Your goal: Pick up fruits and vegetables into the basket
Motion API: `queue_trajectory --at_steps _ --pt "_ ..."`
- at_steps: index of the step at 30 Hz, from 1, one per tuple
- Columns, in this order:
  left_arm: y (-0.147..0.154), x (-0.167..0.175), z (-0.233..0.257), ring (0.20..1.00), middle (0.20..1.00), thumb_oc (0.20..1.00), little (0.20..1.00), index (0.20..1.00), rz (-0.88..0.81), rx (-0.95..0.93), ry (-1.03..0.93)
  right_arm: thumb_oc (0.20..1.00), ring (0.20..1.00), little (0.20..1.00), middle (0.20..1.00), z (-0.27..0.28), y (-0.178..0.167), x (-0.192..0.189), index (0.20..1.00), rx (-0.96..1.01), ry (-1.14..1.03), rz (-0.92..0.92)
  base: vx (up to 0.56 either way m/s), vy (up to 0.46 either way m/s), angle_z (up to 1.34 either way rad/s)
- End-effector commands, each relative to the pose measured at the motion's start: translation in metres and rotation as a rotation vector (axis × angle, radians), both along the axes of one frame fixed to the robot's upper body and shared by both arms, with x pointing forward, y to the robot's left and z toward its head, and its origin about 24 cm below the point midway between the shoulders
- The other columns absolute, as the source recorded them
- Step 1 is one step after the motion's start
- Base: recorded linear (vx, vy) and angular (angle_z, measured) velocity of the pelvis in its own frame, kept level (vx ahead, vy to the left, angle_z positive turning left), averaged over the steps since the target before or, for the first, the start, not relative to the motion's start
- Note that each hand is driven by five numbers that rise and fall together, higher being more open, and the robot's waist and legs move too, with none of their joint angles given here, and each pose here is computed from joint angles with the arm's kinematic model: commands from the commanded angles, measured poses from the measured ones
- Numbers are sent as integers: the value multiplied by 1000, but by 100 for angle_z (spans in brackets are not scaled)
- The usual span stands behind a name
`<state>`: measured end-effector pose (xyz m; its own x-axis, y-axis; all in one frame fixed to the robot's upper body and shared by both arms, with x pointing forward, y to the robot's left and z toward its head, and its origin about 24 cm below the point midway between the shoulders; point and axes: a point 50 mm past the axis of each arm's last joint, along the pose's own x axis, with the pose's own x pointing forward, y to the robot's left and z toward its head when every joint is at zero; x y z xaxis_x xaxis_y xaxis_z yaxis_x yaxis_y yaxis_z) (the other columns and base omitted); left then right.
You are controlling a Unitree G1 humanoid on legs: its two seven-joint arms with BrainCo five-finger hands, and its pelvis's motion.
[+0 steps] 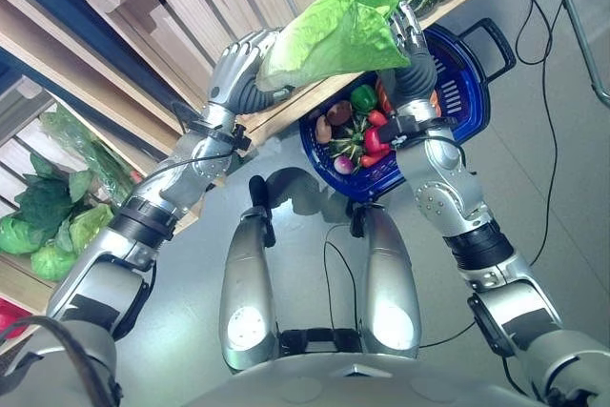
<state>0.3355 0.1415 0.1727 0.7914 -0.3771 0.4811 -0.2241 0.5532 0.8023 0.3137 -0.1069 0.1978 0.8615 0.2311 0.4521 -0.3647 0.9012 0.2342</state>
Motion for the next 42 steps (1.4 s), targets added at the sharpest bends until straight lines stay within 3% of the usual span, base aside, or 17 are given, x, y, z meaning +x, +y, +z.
queue_trajectory --at_steps 1,7,13,26,42 --pt "-25 -13 30 200 200 200 200 200 -164 -24 -25 1000 1000 1000 1000 45 21 -19 1000 -50 -239 134 0 0 0" --pt "-35 -12 22 200 200 200 200 200 -244 -38 196 1000 1000 1000 1000 60 35 -32 1000 -81 -327 284 -6 3 0" --pt "-40 -17 21 200 200 200 200 200 -330 -103 266 1000 1000 1000 1000 69 44 -40 1000 -43 -349 411 0 0 0" --pt "-15 -14 12 200 200 200 200 200 -212 -249 268 1000 1000 1000 1000 98 -16 -48 1000 56 -576 -108 -2 13 2" --pt "13 -18 -15 200 200 200 200 200 -122 -421 289 1000 1000 1000 1000 114 -74 -71 1000 192 -709 -363 7 20 -4"
